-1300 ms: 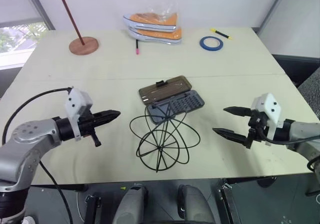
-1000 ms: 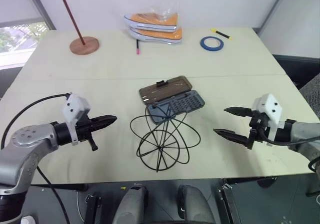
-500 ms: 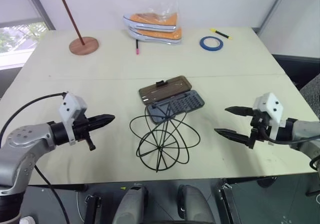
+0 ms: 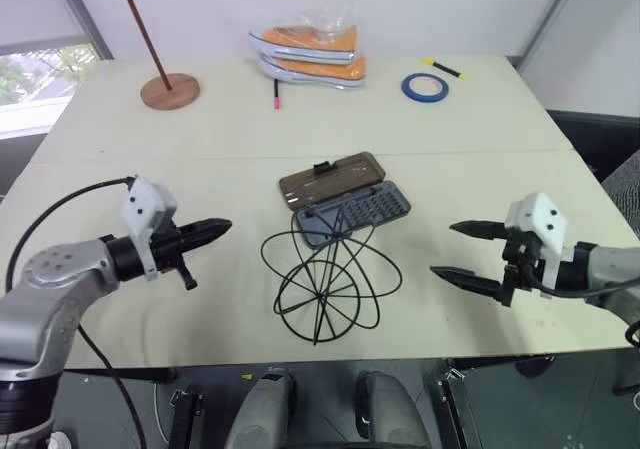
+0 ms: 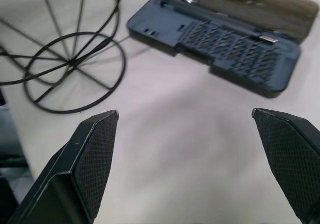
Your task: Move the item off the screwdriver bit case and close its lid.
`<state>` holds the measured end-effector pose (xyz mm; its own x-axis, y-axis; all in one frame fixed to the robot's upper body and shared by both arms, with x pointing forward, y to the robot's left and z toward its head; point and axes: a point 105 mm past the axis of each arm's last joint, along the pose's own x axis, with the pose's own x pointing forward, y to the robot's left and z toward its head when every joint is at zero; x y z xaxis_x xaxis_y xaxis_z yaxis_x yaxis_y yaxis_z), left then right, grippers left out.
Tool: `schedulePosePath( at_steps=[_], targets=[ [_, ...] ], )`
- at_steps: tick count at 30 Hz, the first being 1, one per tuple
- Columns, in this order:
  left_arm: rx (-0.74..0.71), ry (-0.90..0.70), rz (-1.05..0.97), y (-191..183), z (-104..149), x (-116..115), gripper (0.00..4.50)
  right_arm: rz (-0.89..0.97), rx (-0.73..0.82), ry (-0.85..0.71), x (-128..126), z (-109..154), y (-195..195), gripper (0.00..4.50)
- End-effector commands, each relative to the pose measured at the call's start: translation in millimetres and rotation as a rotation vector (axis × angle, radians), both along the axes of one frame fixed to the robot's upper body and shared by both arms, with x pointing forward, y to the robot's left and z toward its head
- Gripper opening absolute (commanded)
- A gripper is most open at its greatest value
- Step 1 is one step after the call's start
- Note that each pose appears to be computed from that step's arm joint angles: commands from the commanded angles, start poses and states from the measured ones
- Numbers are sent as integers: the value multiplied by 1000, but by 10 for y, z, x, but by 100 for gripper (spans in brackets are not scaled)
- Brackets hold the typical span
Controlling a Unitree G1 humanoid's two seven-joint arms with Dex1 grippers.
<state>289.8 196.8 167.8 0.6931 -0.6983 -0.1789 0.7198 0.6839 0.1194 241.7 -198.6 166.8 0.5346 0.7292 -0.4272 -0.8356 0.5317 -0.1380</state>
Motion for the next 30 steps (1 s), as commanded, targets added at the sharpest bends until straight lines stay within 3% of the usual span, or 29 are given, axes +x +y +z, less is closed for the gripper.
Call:
schedulePosePath(
  at_steps=[1,12,24,26,30],
  targets=[
    [15,-56,16,-11,59,87,0,117,14,4,-180,98,191,445],
    [32,-88,20,-79,32,258,0,242,147,12,-286,175,667,445],
    [77,-89,39,-16,-7,275,0,272,190,35,-262,69,855,445],
    [83,-89,40,-11,-11,271,0,273,194,33,-251,64,882,367],
    [93,-91,46,1,-14,280,0,269,200,24,-217,68,916,167]
  ],
)
